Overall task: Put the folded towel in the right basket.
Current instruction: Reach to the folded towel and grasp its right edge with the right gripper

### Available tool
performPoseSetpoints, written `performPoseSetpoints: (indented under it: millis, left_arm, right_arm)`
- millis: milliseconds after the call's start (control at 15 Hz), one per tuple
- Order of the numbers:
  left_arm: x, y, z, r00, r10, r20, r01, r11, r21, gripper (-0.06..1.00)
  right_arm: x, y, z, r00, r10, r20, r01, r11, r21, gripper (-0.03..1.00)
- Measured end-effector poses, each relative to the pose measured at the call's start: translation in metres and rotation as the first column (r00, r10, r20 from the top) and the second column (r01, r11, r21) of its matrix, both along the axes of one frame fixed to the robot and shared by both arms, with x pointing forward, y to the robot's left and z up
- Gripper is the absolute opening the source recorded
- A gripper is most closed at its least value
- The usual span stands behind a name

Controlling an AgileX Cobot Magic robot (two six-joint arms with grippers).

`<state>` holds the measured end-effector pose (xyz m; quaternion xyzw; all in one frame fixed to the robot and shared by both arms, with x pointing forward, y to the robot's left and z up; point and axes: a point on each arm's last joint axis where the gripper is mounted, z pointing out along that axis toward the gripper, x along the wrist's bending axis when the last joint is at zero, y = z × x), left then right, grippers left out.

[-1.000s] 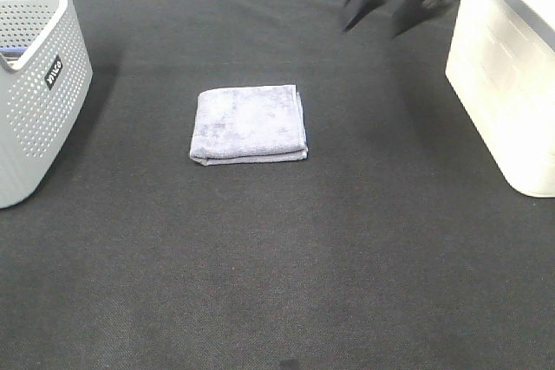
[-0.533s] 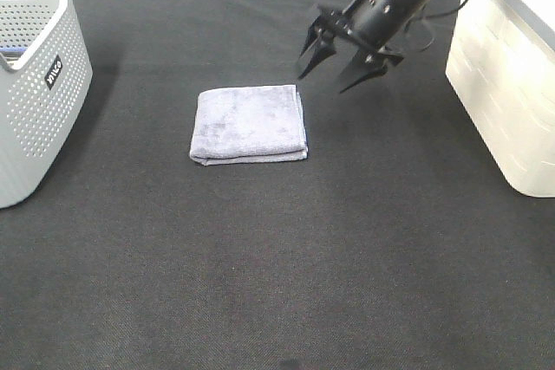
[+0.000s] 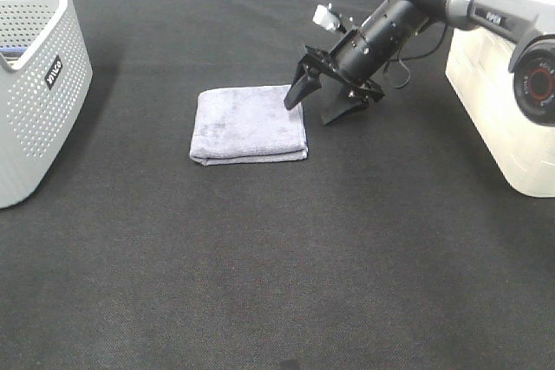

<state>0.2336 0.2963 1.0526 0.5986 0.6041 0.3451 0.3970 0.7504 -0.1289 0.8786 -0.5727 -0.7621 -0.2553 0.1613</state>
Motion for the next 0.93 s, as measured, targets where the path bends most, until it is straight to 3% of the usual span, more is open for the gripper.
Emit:
performPoseSetpoints:
  millis: [267, 467, 533, 667, 867, 933]
  left_arm:
    - [0.000, 0.000, 0.000, 1.000, 0.000, 0.000, 0.000, 1.000, 0.000, 0.97]
    - [0.000, 0.000, 0.000, 1.000, 0.000, 0.000, 0.000, 1.000, 0.000, 0.97]
    - [0.000, 0.000, 0.000, 1.000, 0.000, 0.000, 0.000, 1.000, 0.000, 0.97]
    - [0.000, 0.000, 0.000, 1.000, 0.000, 0.000, 0.000, 1.000, 0.000, 0.97]
    - [0.000, 0.000, 0.000, 1.000, 0.000, 0.000, 0.000, 1.000, 0.000, 0.97]
    - [0.000, 0.000, 0.000, 1.000, 0.000, 0.000, 0.000, 1.000, 0.000, 0.97]
  right_arm:
    - [0.000, 0.001, -0.007, 1.000, -0.003, -0.016, 0.003, 1.000, 0.011, 0.74]
    - [-0.001, 0.006, -0.012, 1.000, 0.007, -0.029, -0.004, 0.997, 0.083, 0.74]
    - [-0.001, 0.009, -0.014, 0.999, 0.005, -0.037, -0.001, 0.995, 0.101, 0.69]
    - [-0.004, 0.017, -0.019, 0.999, 0.020, -0.048, -0.015, 0.995, 0.102, 0.53]
    - [-0.005, 0.019, -0.021, 0.998, 0.025, -0.051, -0.019, 0.995, 0.100, 0.13]
    - [-0.003, 0.019, -0.018, 0.999, 0.027, -0.031, -0.024, 0.995, 0.094, 0.06]
